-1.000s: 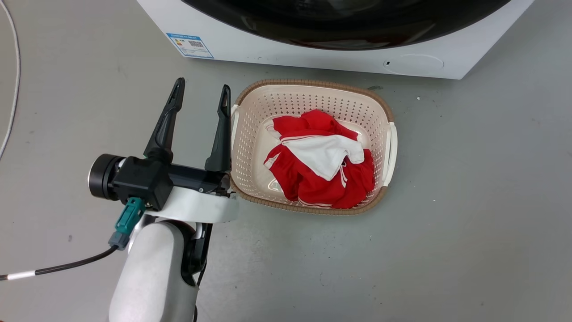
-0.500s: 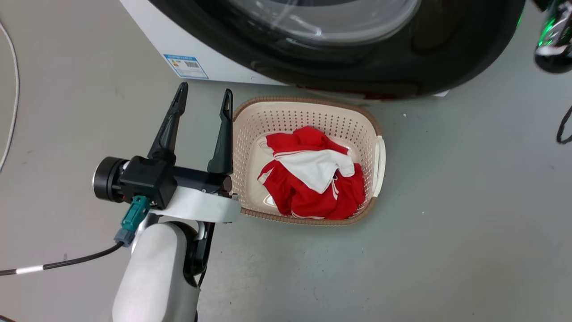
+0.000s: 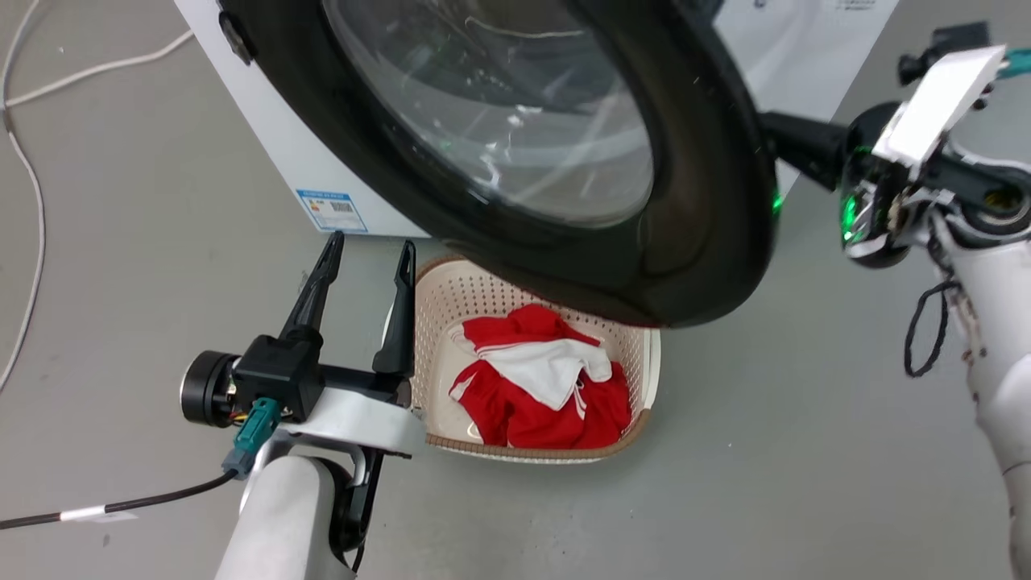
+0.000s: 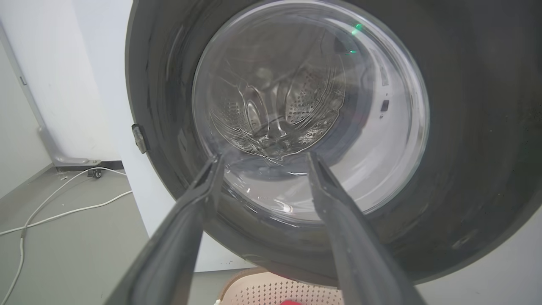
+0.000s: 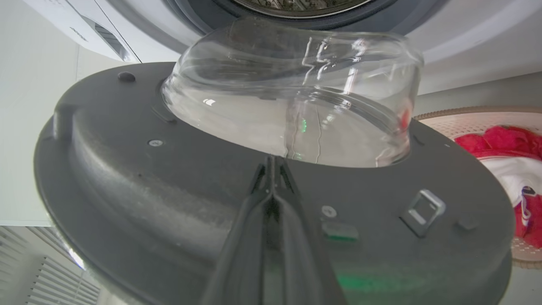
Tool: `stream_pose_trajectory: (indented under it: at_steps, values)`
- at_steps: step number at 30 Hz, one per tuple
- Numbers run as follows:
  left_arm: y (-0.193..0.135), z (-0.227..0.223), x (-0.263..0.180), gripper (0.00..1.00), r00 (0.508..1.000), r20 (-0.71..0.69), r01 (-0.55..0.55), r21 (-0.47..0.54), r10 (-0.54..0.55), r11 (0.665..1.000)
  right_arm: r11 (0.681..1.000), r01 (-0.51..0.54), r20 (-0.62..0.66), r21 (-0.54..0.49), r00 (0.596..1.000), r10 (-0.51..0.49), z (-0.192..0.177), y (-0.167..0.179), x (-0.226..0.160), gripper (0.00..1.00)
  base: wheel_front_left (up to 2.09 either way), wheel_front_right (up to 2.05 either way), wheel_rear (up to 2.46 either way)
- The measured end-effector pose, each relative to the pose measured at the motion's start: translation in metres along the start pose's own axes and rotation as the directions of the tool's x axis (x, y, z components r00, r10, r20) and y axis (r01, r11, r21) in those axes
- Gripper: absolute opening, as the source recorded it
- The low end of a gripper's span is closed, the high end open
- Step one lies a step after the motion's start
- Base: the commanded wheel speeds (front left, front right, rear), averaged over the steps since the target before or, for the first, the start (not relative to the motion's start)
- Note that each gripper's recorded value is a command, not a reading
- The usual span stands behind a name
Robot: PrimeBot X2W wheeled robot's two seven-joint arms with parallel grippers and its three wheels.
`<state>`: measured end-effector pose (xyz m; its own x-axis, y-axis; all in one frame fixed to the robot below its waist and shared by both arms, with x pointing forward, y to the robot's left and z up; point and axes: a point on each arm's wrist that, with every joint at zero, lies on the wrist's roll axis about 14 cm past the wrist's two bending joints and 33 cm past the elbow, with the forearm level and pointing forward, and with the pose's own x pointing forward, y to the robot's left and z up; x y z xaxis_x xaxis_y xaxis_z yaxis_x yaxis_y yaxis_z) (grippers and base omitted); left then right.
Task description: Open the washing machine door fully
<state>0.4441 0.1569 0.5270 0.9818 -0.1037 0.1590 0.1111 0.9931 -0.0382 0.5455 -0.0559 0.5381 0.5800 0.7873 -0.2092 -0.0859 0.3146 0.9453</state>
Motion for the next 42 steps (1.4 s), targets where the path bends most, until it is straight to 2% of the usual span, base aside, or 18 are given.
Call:
stream_pose_trajectory:
  at_steps: [15, 22, 27, 31, 35, 38, 42]
  values:
    - [-0.018, 0.013, -0.009, 1.0, 0.999, 0.024, 0.047, -0.016, -0.046, 0.999, 0.996, -0.084, -0.191, -0.035, 0.979, 0.076, -0.088, 0.024, -0.01, 0.0, 0.0, 0.0, 0.0]
    - [-0.022, 0.012, -0.01, 1.0, 0.998, 0.019, 0.058, -0.02, -0.058, 0.998, 0.991, -0.121, -0.227, -0.05, 0.968, 0.107, -0.107, 0.03, -0.012, 0.0, 0.0, 0.0, 0.0]
    - [-0.021, 0.011, -0.009, 1.0, 0.998, 0.016, 0.055, -0.021, -0.055, 0.998, 0.993, -0.091, -0.103, -0.081, 0.991, 0.083, -0.089, 0.023, -0.016, 0.0, 0.0, 0.0, 0.0]
    - [-0.021, 0.011, -0.009, 1.0, 0.999, 0.017, 0.052, -0.023, -0.052, 0.998, 0.997, -0.057, 0.126, -0.059, 0.99, 0.065, -0.052, 0.011, -0.031, 0.0, 0.0, 0.0, 0.0]
    - [-0.021, 0.009, -0.011, 1.0, 0.999, 0.008, 0.047, -0.03, -0.047, 0.998, 0.999, -0.032, 0.31, 0.002, 0.95, 0.029, -0.028, -0.009, -0.059, 0.0, 0.0, 0.0, 0.0]
    - [-0.022, 0.008, -0.012, 1.0, 0.999, 0.003, 0.046, -0.032, -0.046, 0.998, 0.997, -0.039, 0.434, 0.062, 0.901, 0.008, -0.012, -0.024, -0.088, 0.0, 0.0, 0.0, 0.0]
    - [-0.021, 0.008, -0.013, 1.0, 0.999, 0.002, 0.04, -0.034, -0.04, 0.999, 0.988, -0.068, 0.555, 0.136, 0.831, -0.019, -0.01, -0.043, -0.126, 0.0, 0.0, 0.0, 0.0]
